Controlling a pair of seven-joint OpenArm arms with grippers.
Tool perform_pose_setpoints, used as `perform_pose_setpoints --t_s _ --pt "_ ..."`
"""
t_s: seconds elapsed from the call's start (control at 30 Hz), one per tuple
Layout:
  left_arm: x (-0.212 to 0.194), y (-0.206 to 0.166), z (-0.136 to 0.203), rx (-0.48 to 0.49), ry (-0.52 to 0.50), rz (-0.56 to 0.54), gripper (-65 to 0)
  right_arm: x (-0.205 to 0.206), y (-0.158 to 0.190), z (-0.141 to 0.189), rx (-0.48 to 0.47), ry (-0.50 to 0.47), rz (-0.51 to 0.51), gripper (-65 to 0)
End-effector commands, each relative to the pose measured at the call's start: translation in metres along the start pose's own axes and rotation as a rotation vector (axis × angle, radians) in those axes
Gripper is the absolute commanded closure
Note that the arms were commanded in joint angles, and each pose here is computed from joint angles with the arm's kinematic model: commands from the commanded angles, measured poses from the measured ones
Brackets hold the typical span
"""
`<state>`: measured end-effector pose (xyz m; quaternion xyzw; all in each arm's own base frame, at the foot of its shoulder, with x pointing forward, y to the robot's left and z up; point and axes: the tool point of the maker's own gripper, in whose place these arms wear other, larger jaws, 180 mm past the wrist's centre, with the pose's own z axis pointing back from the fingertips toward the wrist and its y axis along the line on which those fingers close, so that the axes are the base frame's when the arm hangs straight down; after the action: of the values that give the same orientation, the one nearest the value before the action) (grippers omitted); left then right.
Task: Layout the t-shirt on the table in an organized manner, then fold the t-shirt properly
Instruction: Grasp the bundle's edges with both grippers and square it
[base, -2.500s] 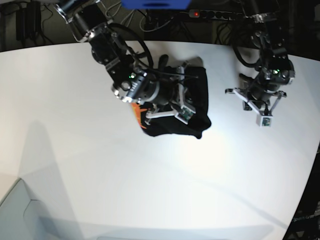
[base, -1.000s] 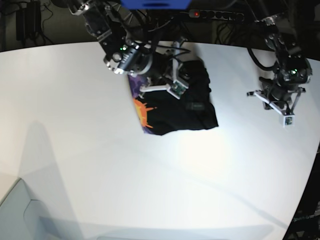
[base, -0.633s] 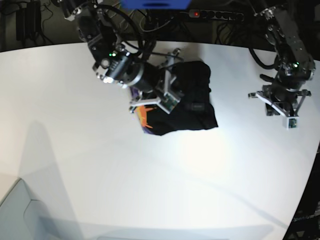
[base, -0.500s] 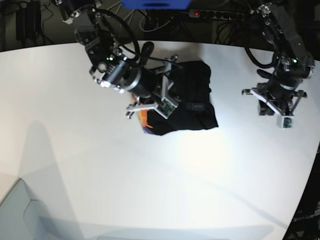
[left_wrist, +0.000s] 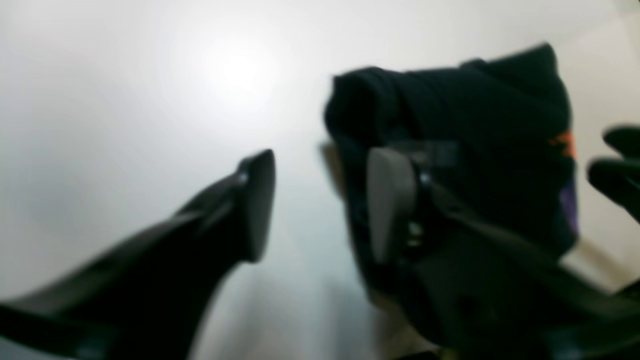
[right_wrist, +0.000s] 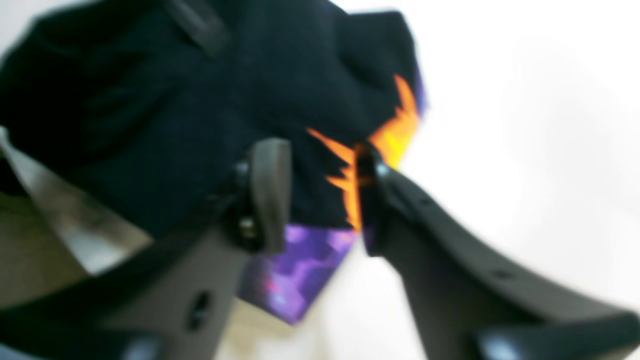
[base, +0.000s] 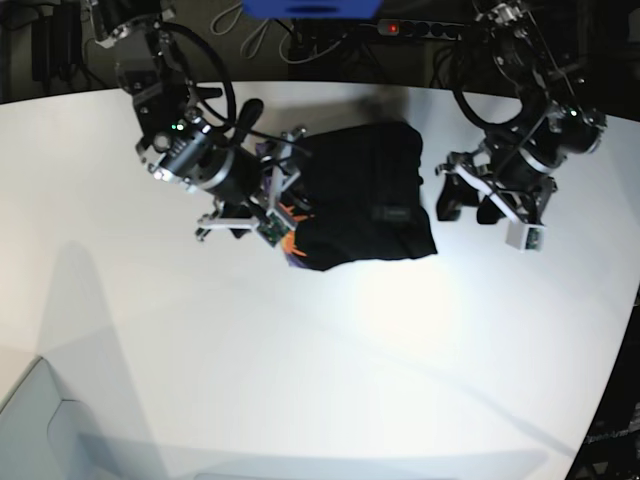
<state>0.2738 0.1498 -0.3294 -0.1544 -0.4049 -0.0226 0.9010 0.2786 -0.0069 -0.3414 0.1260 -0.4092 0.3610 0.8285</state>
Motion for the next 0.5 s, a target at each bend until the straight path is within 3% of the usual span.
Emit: perform_pose_setpoints --t_s 0.0,0.13,0.47 --pt "0.011 -0.003 0.003 -0.010 -0.041 -0.018 -46.6 0.017 -0.008 0.006 -0.018 -0.065 0.000 -29.0" --pt "0.000 -0.006 0.003 -0.016 -0.018 -0.007 -65.0 0.009 -0.027 0.018 -0.084 -0.067 -0.051 -32.7" --pt "-0.031 -0.006 -0.027 -0.071 0.065 0.114 -65.0 0.004 -0.041 0.026 -0.122 -0.058 -0.049 -32.6"
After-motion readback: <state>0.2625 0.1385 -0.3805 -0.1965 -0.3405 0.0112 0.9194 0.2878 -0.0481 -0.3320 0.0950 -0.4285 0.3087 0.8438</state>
